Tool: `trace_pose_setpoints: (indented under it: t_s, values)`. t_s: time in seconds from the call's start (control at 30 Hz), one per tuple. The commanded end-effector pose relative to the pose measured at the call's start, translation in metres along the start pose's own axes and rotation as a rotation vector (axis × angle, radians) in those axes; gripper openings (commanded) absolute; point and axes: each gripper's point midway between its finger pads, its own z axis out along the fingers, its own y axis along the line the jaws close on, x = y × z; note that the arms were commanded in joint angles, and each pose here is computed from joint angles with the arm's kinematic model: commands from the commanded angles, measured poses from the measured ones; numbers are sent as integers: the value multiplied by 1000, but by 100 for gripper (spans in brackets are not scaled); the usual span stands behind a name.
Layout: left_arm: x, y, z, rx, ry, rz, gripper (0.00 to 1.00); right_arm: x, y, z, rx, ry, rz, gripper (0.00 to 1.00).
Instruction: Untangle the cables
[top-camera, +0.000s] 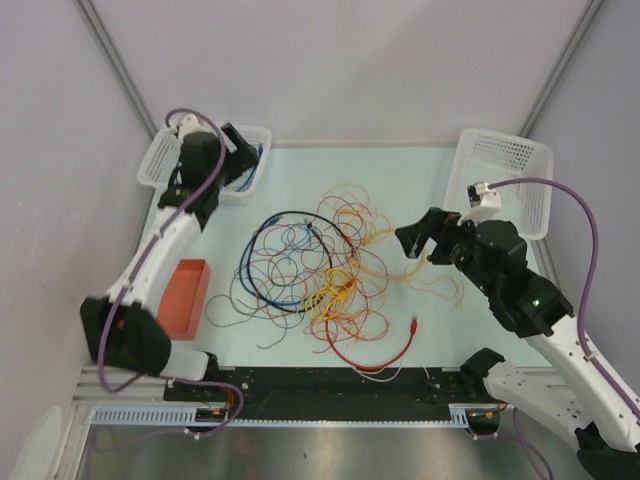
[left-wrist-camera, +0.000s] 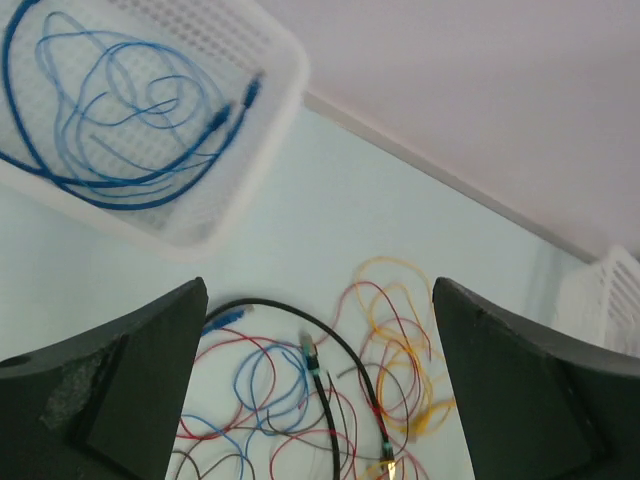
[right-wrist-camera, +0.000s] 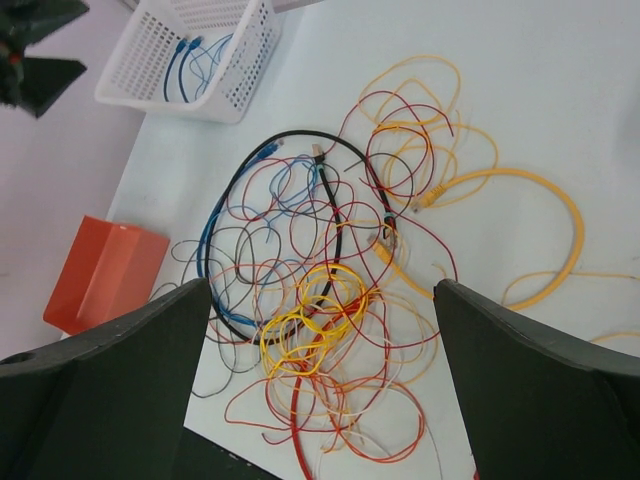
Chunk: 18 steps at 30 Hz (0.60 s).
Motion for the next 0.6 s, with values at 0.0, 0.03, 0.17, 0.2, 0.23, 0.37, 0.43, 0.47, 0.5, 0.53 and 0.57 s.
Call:
trace_pose_setpoints:
  t_s: [0.0, 0.03, 0.17, 0.2, 0.23, 0.37, 0.43, 0.47, 0.5, 0.53, 0.57]
  values:
    - [31, -35, -82, 195, -107, 110, 100, -1, -4, -8, 0, -23, -2, 100]
    - [45, -28, -101, 211, -122, 146, 100, 3, -7, -8, 7, -14, -4, 100]
    - [98, -39, -139, 242, -69, 299, 100, 41, -30, 5, 75, 77, -17, 100]
    - [115, -32, -141, 215, -13, 314, 100, 51, -34, 8, 95, 107, -6, 100]
    - [128, -29, -142, 213, 19, 326, 99, 59, -37, 9, 100, 131, -5, 100]
    - [192, -50, -168, 512, 149, 296, 99, 79, -44, 9, 114, 153, 37, 100]
    - [233, -68, -191, 690, 333, 253, 100, 87, -47, 3, 119, 155, 40, 100]
    - [243, -69, -195, 705, 353, 268, 100, 88, -48, 1, 122, 157, 38, 100]
    - [258, -80, -212, 766, 368, 303, 100, 89, -50, 1, 135, 156, 33, 100]
    - [264, -85, -214, 779, 340, 340, 100, 91, -54, -1, 147, 165, 30, 99]
    - [267, -91, -218, 780, 333, 363, 99, 95, -56, -2, 158, 174, 28, 100]
